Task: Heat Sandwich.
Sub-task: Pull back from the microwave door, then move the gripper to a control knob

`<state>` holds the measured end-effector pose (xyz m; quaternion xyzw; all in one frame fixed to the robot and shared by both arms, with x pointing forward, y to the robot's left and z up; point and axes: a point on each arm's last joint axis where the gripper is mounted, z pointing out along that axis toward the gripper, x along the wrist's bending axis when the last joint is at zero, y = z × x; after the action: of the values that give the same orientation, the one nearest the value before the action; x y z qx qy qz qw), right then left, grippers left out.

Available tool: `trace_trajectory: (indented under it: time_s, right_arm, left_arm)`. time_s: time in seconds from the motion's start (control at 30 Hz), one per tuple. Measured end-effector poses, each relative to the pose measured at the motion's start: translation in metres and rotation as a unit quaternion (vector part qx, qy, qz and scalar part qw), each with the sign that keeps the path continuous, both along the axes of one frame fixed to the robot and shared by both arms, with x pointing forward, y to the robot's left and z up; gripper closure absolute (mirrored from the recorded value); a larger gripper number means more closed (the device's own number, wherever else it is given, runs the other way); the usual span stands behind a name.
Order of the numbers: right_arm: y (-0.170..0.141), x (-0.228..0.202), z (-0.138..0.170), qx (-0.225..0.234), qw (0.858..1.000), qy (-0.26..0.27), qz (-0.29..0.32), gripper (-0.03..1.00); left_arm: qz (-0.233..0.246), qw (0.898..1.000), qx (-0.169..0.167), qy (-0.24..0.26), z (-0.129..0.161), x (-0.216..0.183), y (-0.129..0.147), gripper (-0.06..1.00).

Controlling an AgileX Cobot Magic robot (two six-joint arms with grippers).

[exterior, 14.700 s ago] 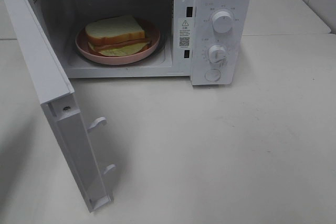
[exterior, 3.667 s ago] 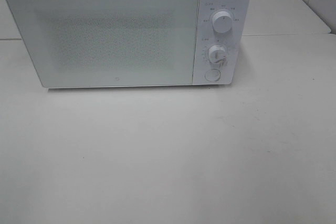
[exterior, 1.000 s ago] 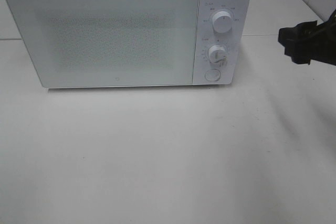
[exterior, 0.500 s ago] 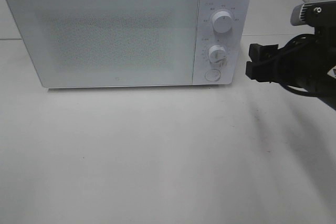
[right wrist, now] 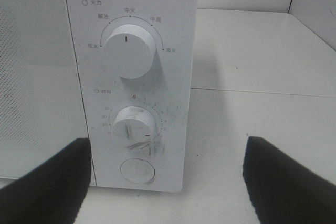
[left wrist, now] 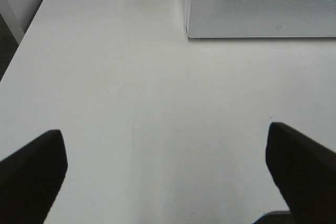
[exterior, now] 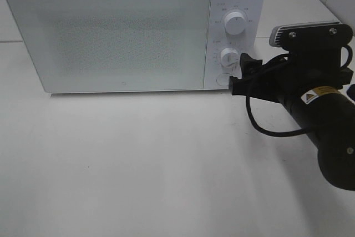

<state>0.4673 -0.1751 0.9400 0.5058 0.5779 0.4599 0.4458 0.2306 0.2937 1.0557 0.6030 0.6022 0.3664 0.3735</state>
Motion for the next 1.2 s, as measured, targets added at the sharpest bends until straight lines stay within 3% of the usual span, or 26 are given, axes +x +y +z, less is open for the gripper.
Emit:
trace_trajectory:
  time_s: [1.2]
  right_arm:
    - [0.040, 0.064, -0.044, 0.007, 1.000, 0.003, -0.028, 0.20]
  left_arm:
    - [0.000, 1.000, 0.000, 0.000, 0.000, 0.000, 0.000, -0.03]
